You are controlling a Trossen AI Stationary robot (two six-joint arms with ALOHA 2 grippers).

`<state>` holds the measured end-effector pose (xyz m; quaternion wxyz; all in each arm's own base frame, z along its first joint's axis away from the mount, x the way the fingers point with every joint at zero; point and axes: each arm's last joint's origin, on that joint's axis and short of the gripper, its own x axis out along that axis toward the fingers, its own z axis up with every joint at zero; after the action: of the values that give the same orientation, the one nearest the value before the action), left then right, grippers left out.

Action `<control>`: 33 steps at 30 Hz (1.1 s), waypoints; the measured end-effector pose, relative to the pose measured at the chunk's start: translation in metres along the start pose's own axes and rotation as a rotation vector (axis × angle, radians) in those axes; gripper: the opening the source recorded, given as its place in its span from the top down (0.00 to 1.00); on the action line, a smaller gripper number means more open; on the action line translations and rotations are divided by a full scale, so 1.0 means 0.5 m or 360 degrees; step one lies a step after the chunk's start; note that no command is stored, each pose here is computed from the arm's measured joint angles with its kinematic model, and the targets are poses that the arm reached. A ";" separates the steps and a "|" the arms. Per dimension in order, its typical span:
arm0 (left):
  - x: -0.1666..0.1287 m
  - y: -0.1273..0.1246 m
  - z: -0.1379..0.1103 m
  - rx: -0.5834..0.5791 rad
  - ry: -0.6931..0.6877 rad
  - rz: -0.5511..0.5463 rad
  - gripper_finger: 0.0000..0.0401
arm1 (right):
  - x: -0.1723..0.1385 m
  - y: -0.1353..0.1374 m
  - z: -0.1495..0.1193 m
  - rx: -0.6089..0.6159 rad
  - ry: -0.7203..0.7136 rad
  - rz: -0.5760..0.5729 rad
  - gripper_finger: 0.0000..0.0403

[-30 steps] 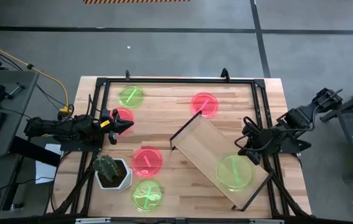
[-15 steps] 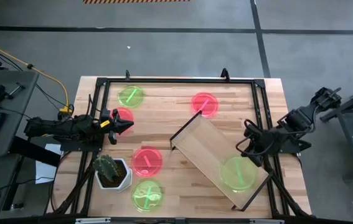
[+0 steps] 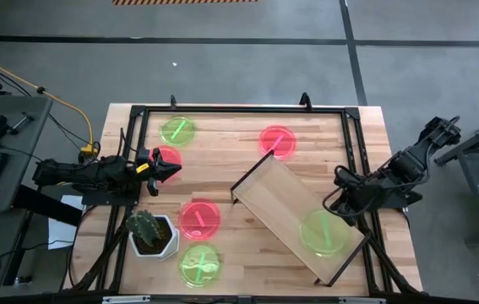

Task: Place and stack plates onto a shelf
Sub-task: Put the top right green plate on the shelf

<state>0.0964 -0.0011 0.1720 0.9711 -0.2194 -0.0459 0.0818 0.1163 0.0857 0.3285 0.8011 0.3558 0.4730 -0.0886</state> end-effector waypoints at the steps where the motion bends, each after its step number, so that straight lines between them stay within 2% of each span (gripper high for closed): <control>1: 0.000 0.000 0.000 0.0000 0.0000 0.0000 1.00 | 0.002 0.000 -0.001 -0.0002 0.0006 -0.0009 1.00; 5: 0.000 0.000 0.000 0.0000 0.0000 0.0001 1.00 | 0.015 0.003 -0.004 -0.0039 0.0033 -0.0104 1.00; 10: 0.000 0.000 0.000 0.0000 0.0000 0.0001 1.00 | 0.044 0.003 -0.010 -0.0080 0.0107 -0.0333 1.00; 14: 0.000 0.000 0.000 0.0000 0.0000 0.0001 1.00 | 0.061 0.009 -0.012 -0.0104 0.0146 -0.0398 1.00; 18: 0.000 0.000 0.000 0.0000 0.0000 0.0000 1.00 | 0.068 0.013 -0.017 -0.0097 0.0263 -0.0392 1.00; 23: 0.000 0.000 0.000 0.0000 0.0000 0.0001 1.00 | 0.068 0.016 -0.023 -0.0104 0.0244 -0.0386 1.00; 27: 0.000 0.000 0.000 0.0000 0.0000 0.0001 1.00 | 0.063 0.023 -0.017 -0.0110 0.0123 -0.0302 1.00; 33: 0.000 0.000 0.000 0.0000 0.0000 0.0000 1.00 | 0.065 0.045 0.011 -0.0153 -0.0214 -0.0150 1.00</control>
<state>0.0964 -0.0011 0.1720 0.9711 -0.2193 -0.0459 0.0818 0.1483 0.1047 0.3145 0.8423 0.2875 0.4379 -0.1269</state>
